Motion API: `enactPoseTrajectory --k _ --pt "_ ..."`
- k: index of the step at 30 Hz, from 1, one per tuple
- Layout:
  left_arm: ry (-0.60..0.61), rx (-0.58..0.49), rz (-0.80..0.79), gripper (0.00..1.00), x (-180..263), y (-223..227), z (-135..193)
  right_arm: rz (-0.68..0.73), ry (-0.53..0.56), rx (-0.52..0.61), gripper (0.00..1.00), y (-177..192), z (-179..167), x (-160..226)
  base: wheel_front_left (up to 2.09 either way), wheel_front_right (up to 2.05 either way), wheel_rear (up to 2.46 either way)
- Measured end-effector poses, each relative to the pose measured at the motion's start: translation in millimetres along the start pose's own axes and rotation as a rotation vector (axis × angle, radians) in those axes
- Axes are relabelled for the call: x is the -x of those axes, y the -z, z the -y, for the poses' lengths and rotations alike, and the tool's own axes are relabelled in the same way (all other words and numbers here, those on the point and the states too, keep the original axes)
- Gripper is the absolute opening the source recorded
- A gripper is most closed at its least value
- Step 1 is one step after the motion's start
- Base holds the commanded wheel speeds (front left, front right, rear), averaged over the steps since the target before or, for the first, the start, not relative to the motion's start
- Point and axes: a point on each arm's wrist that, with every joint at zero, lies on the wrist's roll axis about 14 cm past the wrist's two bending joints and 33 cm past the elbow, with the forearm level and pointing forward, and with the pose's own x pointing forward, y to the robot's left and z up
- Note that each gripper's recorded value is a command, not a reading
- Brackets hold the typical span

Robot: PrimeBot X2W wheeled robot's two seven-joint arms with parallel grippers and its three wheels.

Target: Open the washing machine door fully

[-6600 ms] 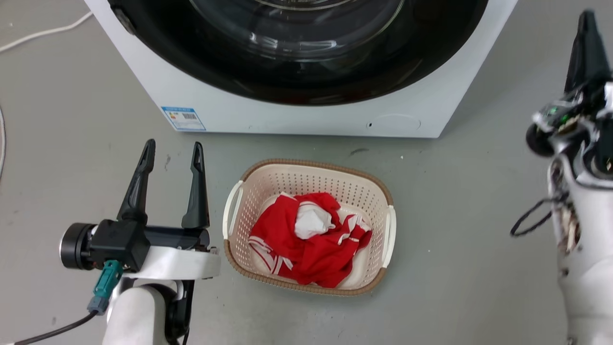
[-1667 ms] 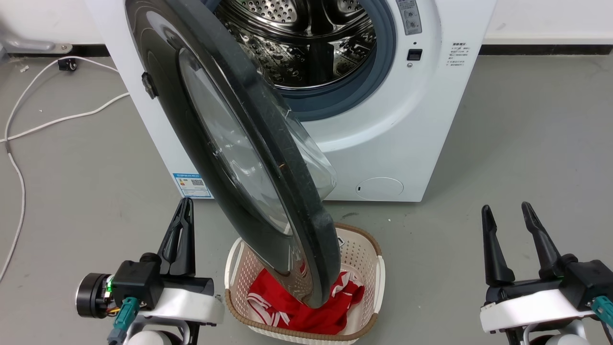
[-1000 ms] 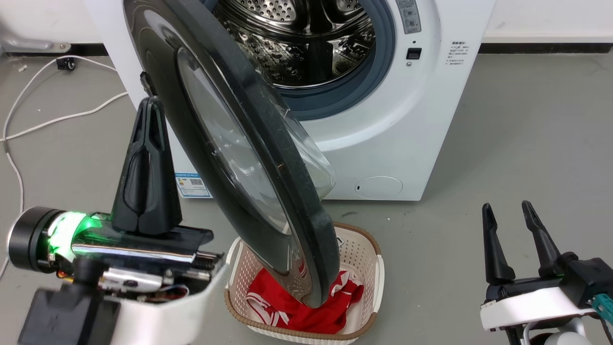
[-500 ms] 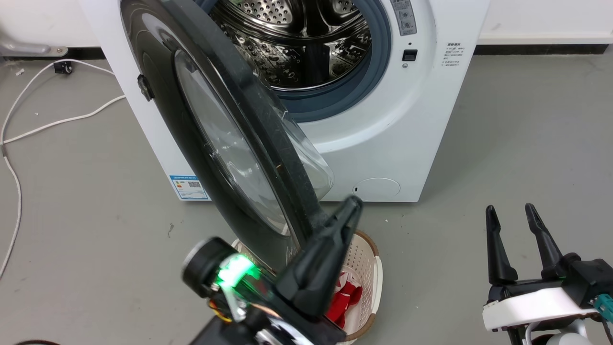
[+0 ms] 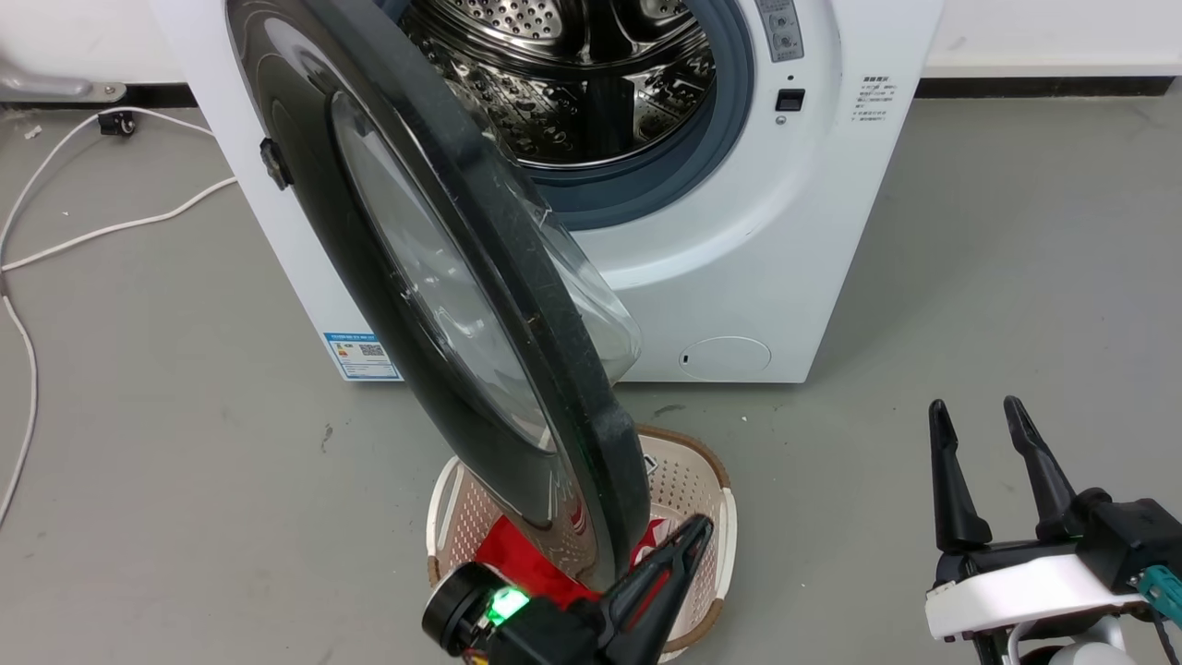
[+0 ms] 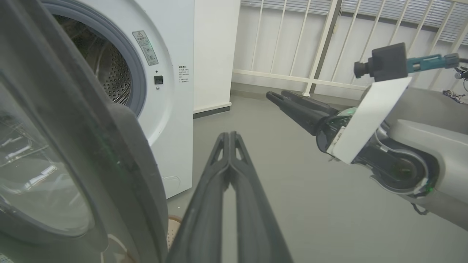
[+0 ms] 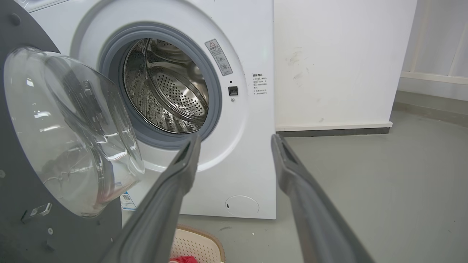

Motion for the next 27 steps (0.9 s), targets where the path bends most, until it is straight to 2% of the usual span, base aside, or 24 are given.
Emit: enactPoseTrajectory --k 14,27 --pt "-0.099 -0.016 0.054 0.00 -33 10 -37 -0.022 0.019 0.003 1.00 5 6 2 0.00 0.00 0.00" --pt "-0.176 0.010 0.060 0.00 -26 17 -49 -0.027 0.032 -0.025 1.00 7 9 5 0.00 0.00 0.00"
